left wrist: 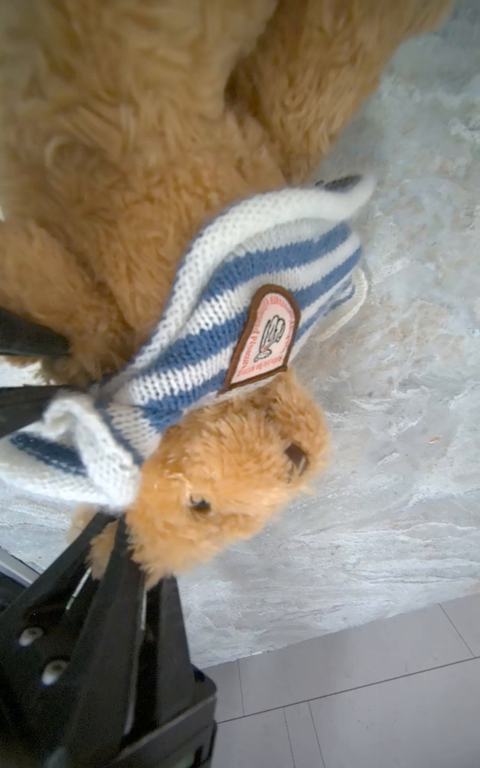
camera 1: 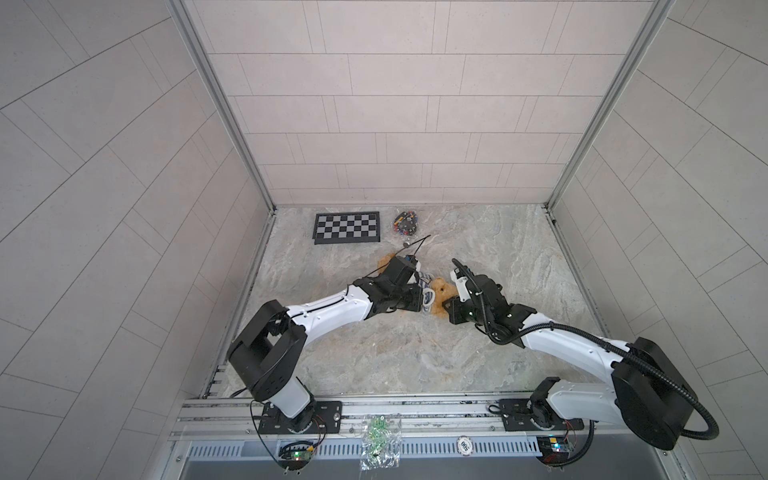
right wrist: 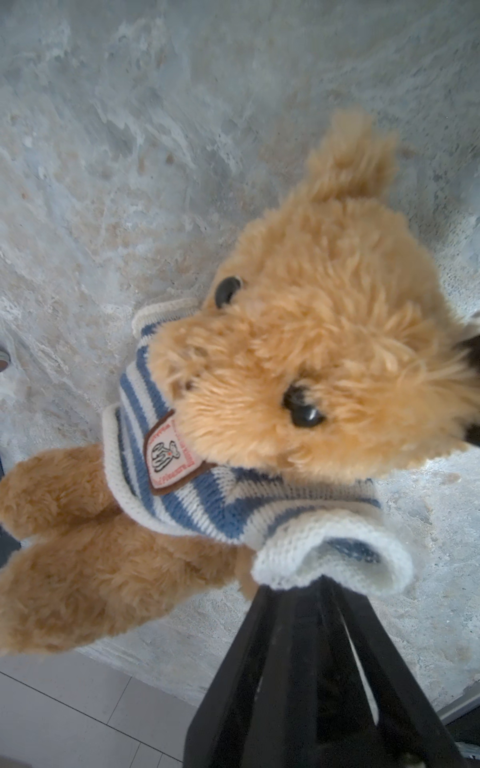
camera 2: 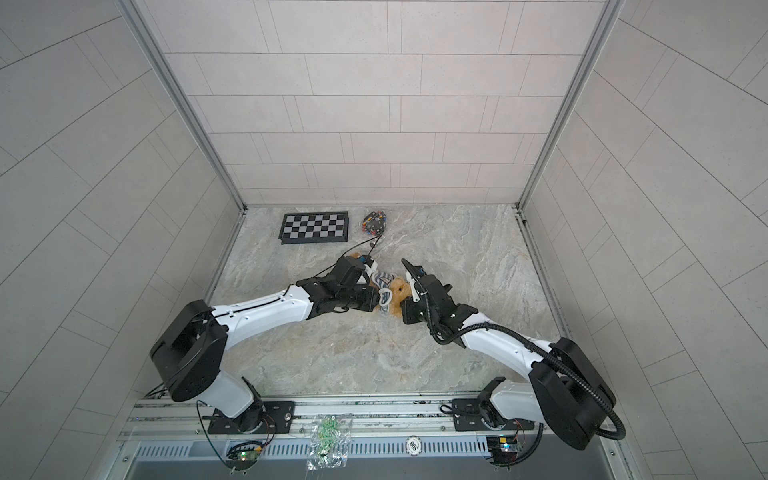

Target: Dress the teddy bear

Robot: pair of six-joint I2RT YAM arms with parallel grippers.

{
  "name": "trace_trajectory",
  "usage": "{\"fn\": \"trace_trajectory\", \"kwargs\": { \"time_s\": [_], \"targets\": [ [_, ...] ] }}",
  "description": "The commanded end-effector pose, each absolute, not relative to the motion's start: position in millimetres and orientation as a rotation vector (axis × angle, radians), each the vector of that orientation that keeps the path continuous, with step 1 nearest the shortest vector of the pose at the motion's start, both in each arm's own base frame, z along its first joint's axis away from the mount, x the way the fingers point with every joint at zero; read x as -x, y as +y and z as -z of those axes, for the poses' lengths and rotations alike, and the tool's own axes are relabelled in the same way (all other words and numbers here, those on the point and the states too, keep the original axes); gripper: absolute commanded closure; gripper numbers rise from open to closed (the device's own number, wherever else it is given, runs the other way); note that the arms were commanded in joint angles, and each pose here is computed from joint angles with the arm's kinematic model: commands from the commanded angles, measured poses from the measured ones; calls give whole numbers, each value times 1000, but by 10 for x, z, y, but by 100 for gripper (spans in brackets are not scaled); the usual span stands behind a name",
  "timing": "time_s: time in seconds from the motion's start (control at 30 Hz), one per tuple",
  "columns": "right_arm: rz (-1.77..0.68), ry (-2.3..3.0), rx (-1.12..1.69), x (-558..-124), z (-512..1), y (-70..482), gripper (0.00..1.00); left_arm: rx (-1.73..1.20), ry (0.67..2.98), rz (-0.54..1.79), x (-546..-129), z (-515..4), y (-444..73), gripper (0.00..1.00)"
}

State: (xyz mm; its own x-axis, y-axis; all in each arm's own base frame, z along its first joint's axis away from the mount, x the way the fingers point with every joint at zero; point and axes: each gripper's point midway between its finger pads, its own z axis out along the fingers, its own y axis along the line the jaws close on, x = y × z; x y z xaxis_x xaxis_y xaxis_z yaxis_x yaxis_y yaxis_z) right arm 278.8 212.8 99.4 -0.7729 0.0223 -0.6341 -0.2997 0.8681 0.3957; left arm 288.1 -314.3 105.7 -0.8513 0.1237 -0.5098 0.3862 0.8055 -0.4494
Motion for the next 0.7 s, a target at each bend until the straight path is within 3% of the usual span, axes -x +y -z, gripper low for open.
{"fn": "trace_trajectory", "kwargs": {
  "time_s": [0.0,0.13,0.3,0.67],
  "targets": [
    [-684,2386,206,-2746,-971,2181,100,-386,2453,797,-2986,-1202,-3287,79],
    [-688,2388,206,-2755,-957,2192,100,-396,2438,844,-2970,-1224,-3358,68],
    [-694,2388,203,-2757,-951,2203,100,-411,2455,844,-3005,-1157,-3415,67],
    [-675,2394,190,-2717,-926,2140,100,-356,2494,751,-3155,-974,-3343,81]
  ]
}}
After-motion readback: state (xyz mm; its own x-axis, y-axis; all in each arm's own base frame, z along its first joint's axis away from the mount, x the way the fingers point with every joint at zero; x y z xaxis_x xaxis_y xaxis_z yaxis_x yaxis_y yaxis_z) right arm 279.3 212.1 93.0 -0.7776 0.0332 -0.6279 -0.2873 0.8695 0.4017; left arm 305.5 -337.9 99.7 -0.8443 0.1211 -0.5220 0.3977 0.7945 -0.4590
